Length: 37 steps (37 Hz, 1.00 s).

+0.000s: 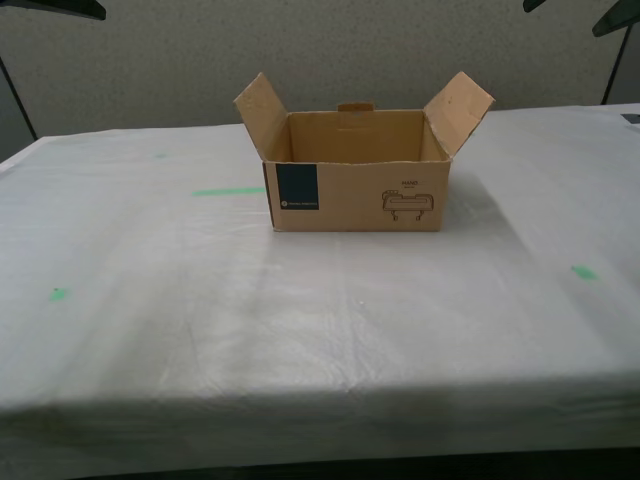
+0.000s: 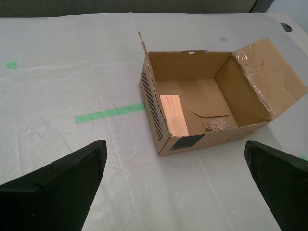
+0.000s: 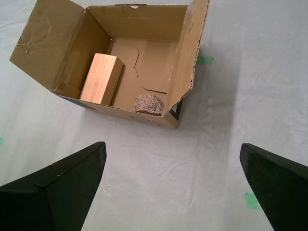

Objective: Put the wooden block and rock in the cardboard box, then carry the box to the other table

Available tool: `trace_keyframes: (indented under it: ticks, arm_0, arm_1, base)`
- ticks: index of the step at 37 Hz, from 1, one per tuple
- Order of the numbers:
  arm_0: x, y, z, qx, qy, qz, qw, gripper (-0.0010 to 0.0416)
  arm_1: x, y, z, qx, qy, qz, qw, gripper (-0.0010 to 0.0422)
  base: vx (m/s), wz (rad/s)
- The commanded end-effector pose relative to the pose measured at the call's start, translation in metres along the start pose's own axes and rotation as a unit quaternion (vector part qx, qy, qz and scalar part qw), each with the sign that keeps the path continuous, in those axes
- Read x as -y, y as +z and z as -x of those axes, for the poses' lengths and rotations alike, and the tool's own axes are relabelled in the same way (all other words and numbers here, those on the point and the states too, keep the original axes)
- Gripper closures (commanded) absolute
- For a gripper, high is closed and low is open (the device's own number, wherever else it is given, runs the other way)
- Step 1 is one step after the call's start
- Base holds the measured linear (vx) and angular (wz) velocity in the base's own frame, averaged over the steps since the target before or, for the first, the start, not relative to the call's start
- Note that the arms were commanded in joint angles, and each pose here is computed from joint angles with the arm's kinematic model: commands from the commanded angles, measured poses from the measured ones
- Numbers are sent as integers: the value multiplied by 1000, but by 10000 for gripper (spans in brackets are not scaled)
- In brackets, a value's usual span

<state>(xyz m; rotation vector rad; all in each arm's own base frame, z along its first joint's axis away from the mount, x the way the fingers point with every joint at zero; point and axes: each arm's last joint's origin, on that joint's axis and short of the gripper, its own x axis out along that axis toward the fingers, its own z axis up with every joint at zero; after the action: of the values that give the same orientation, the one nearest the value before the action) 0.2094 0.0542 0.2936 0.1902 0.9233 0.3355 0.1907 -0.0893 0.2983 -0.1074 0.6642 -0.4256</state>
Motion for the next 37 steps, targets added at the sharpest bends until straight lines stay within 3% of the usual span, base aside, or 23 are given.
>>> trace_keyframes:
  ticks: [1,37]
  arm_0:
    - [0,0,0,1,-1,1,1000,18]
    - [0,0,0,1,-1,1,1000,19]
  arm_1:
    - [0,0,0,2,0,-2,1000,21]
    - [0,0,0,2,0,-2,1000,21]
  base:
    - [0,0]
    - [0,0]
